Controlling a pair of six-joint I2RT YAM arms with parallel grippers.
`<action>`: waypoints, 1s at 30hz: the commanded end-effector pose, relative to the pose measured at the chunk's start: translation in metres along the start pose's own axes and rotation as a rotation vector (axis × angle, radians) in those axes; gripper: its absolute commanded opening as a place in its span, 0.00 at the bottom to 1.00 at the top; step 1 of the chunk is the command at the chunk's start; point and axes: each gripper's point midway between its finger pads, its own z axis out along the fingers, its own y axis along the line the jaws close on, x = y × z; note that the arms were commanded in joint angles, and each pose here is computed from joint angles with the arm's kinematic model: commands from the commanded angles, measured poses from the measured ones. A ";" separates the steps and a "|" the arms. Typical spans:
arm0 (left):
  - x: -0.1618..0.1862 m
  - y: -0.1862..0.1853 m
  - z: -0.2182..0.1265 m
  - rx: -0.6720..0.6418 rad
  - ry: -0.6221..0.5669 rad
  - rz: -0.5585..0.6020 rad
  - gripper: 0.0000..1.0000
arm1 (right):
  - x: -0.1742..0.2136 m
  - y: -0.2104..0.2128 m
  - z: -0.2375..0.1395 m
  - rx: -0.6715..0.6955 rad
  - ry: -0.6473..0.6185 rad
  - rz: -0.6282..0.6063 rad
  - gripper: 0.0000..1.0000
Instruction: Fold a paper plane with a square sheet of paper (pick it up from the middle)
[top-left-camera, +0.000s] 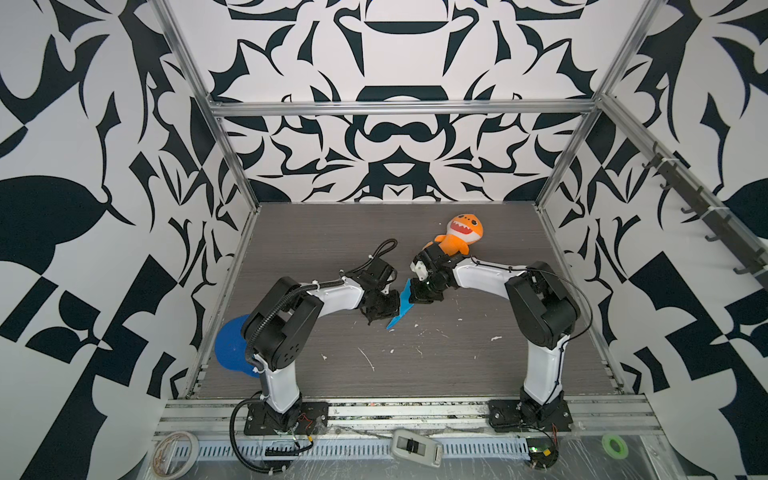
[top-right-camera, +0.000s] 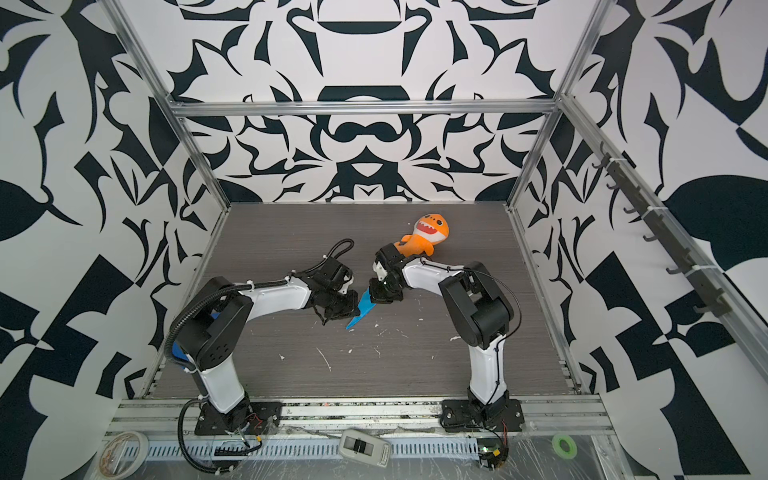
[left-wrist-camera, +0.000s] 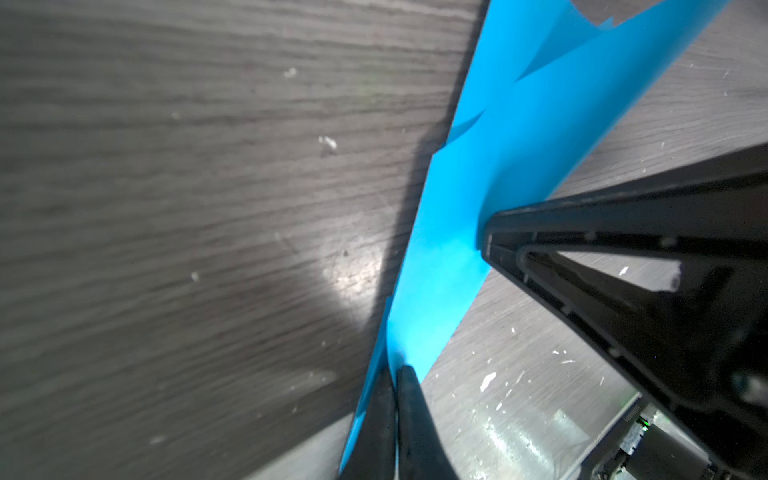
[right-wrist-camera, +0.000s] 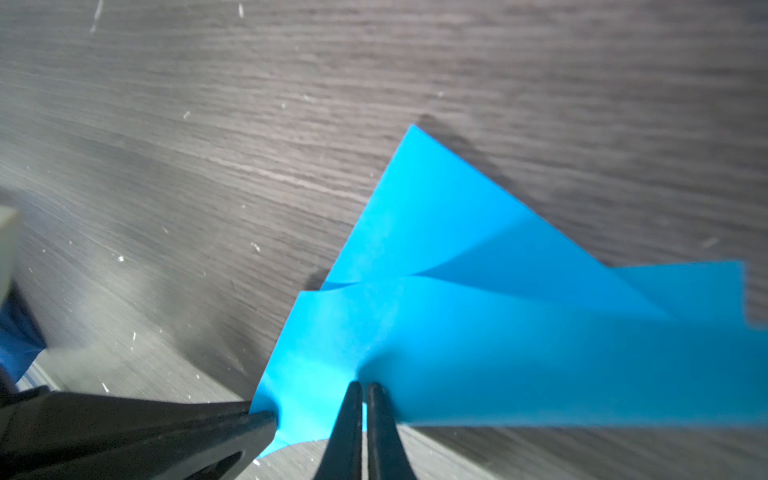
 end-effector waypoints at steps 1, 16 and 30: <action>0.031 0.050 0.017 -0.189 0.100 -0.040 0.08 | 0.000 -0.011 -0.007 0.046 -0.014 0.021 0.10; -0.009 -0.010 -0.046 -0.035 -0.120 0.039 0.32 | 0.021 -0.033 0.004 0.089 -0.005 0.110 0.09; -0.010 -0.043 -0.034 0.204 -0.184 -0.093 0.15 | 0.021 -0.034 0.005 0.078 -0.025 0.152 0.08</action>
